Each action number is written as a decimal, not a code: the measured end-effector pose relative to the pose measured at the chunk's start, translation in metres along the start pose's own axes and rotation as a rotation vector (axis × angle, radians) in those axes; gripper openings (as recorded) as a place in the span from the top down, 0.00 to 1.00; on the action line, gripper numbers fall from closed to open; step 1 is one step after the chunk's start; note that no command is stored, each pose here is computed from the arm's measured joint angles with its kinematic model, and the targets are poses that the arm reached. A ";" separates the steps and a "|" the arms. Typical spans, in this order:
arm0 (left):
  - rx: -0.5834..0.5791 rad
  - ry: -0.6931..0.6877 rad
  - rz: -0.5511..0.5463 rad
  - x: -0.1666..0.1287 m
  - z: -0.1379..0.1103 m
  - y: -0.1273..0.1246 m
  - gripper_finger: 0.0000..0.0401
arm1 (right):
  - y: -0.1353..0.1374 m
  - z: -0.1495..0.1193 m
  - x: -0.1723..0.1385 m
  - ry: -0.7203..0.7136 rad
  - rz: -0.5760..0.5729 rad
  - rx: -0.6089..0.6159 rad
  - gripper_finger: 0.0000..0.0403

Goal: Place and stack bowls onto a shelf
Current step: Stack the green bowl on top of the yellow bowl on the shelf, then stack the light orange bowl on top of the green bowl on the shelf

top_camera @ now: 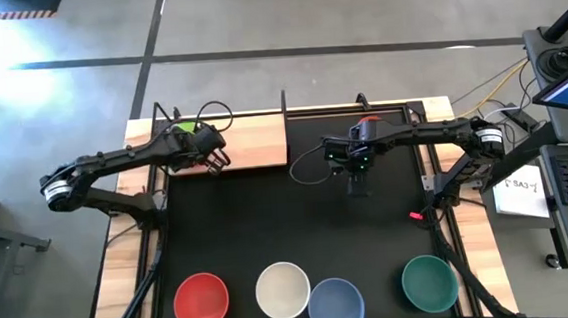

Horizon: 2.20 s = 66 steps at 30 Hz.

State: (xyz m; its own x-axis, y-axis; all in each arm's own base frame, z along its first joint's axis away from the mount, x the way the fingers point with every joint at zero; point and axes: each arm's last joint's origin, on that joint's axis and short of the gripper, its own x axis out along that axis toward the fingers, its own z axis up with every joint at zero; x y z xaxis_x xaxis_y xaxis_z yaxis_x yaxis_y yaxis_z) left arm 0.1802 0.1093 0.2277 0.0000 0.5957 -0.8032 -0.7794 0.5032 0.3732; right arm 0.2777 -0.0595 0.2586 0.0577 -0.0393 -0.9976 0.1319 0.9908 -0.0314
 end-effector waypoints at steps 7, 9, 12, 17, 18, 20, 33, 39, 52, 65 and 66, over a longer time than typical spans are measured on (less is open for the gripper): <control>-0.002 -0.017 0.048 0.001 0.000 0.001 0.95 | 0.000 0.000 0.000 -0.003 0.000 -0.001 0.54; -0.002 -0.017 0.048 0.001 0.000 0.001 0.91 | 0.000 0.000 0.000 -0.003 0.000 -0.001 0.54; -0.002 -0.017 0.048 0.001 0.000 0.001 0.85 | 0.000 0.000 0.000 -0.003 0.000 -0.001 0.54; -0.001 -0.017 0.050 0.001 0.000 0.001 0.75 | -0.001 0.000 0.000 -0.001 0.000 0.004 0.54; -0.001 -0.017 0.050 0.001 0.000 0.001 0.73 | -0.002 0.000 0.000 0.001 0.000 0.007 0.54; -0.011 -0.017 0.050 0.001 0.000 0.001 0.70 | -0.004 -0.001 0.000 0.004 -0.001 0.020 0.54; -0.050 -0.119 -0.033 -0.028 0.019 -0.005 0.66 | -0.041 -0.009 0.005 0.027 -0.076 0.221 0.54; 0.029 -0.219 -0.122 -0.059 0.026 -0.021 0.67 | -0.061 -0.021 0.023 0.067 -0.140 0.370 0.54; 0.109 -0.375 -0.274 -0.112 0.029 -0.042 0.67 | -0.111 -0.046 0.070 -0.031 -0.202 0.626 0.54; 0.096 -0.417 -0.316 -0.118 0.030 -0.050 0.67 | -0.120 -0.064 0.093 -0.026 -0.204 0.631 0.75; 0.103 -0.414 -0.316 -0.117 0.030 -0.052 0.67 | -0.120 -0.064 0.093 -0.025 -0.204 0.616 0.79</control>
State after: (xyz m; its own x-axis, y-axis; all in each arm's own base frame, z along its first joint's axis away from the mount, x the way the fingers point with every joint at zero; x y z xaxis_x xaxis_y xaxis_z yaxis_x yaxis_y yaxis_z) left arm 0.2396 0.0317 0.3158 0.4887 0.5918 -0.6411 -0.6356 0.7448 0.2030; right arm 0.2042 -0.1735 0.1657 -0.0069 -0.2292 -0.9734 0.6854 0.7077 -0.1715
